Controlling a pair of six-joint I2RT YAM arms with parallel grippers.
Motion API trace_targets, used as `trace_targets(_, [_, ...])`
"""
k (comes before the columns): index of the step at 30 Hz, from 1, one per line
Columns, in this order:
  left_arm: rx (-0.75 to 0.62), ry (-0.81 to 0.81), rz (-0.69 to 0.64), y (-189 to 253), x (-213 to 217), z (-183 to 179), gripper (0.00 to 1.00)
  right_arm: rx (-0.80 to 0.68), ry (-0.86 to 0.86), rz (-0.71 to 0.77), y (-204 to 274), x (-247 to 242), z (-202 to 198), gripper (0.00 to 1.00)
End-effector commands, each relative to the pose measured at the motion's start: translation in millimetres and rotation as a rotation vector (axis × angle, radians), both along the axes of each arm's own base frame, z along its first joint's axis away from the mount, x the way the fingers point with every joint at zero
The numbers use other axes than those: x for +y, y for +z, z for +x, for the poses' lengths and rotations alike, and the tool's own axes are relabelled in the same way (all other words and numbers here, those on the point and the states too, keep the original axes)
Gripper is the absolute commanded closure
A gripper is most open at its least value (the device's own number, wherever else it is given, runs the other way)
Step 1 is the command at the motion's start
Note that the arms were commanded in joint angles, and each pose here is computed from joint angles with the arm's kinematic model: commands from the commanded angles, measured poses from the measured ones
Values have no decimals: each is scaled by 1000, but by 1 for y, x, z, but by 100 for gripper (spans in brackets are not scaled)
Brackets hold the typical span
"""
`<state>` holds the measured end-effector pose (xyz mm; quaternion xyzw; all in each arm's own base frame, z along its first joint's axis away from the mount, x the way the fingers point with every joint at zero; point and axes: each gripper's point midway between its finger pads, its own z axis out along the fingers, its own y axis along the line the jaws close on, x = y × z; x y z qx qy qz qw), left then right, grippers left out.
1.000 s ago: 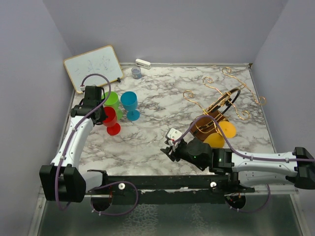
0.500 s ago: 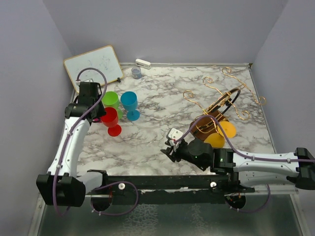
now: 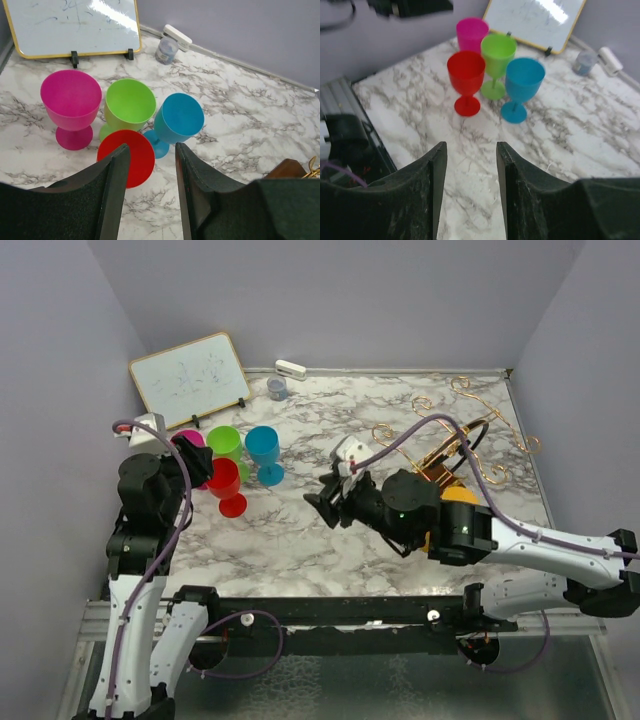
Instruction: Take the wine glass off the wine glass rack
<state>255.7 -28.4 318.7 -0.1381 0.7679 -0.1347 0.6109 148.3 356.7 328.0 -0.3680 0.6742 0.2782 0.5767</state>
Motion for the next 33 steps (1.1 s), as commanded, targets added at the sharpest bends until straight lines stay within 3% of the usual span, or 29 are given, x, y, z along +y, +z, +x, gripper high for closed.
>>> trace_targets(1, [-15,-51,-16,-13,-10,17,56,-34,-197,63,79,-35,22,53])
trace_targets(8, [1,-103,-24,-36,-19,23,56,99,-198,212,127,-81,5,46])
trace_targets(14, [-24,-149,-39,-44,-28,19,56,27,-228,36,128,-64,19,40])
trace_targets(17, [-52,-183,-35,-37,-33,15,56,-8,-285,-10,143,-55,52,35])
trace_targets(19, [-70,-189,-35,-34,-33,13,56,29,-284,62,163,-70,101,35])
trace_targets(22, [-79,-187,-33,-32,-33,11,56,118,-366,177,174,-124,175,36])
trace_targets(24, [-92,-181,-27,-29,-31,10,56,212,-376,305,182,-168,198,37])
trace_targets(28, [-95,-173,-24,-28,-30,10,56,242,-413,555,196,-228,169,38])
trace_targets(33, [-95,-179,-32,-29,-31,8,56,311,-495,619,158,-250,117,36])
